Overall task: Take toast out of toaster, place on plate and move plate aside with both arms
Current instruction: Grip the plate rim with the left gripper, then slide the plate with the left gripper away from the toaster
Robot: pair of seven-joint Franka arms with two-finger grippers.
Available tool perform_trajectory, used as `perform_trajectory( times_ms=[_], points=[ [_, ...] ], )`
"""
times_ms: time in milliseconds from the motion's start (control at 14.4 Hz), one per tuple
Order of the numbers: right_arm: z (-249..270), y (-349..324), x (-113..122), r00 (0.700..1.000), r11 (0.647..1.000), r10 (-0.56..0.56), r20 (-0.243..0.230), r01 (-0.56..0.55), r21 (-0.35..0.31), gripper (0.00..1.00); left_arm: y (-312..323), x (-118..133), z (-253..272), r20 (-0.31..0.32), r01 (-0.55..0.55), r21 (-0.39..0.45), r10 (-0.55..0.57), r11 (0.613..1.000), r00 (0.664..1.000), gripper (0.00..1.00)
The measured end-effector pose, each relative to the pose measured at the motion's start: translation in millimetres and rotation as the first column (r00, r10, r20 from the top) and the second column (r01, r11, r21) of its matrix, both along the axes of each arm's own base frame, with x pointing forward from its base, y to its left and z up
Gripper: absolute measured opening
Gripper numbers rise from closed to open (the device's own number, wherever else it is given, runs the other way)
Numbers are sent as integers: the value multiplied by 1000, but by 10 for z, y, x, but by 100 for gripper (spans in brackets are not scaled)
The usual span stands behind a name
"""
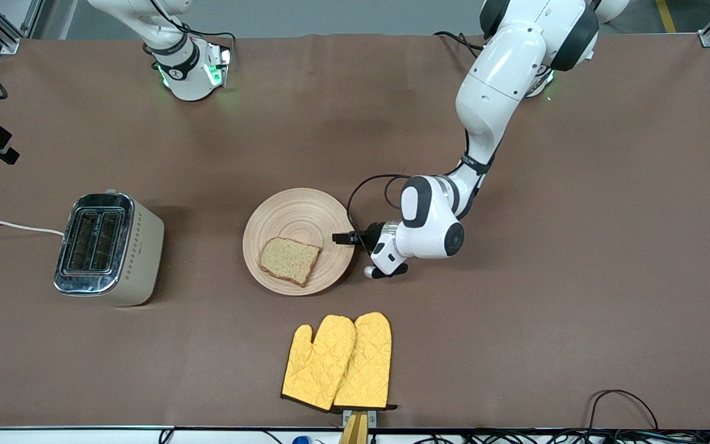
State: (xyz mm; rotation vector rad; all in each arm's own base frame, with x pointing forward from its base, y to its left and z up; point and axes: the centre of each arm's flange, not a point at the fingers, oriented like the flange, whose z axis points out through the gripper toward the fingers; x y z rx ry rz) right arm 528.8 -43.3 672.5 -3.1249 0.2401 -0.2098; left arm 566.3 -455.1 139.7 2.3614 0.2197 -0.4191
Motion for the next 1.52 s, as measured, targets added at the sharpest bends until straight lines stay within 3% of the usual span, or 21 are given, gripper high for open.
perform_trajectory(
  times_ms=[139,277,485,762,970,1039,1385,1524],
  points=[
    [9,0,-1,1000,1000,0,2,0,0,100,-5,18,20,2,-12,-9,12,1000,1000,57],
    [10,0,-1,1000,1000,1,1,-1,0,100,-11,29,36,5,-15,-12,15,1000,1000,52],
    [-4,17,-9,1000,1000,11,-10,-11,0,100,-33,51,90,19,-12,-31,13,999,1000,22],
    [-19,68,-14,997,997,71,-23,-71,-6,100,-28,77,173,9,-18,-56,19,998,1000,17],
    [-30,79,-24,997,997,75,-35,-75,-5,100,333,266,313,-55,-12,-106,7,994,998,15],
    [-33,76,-26,997,997,74,-37,-74,-4,100,547,350,393,-50,6,-125,-12,992,999,13],
    [-53,74,-32,996,997,74,-50,-74,-2,100,1757,387,483,84,153,-122,-143,981,986,10],
    [-55,73,-34,996,997,74,-53,-74,-2,100,2235,391,553,106,223,-105,-212,969,971,10]
  ],
)
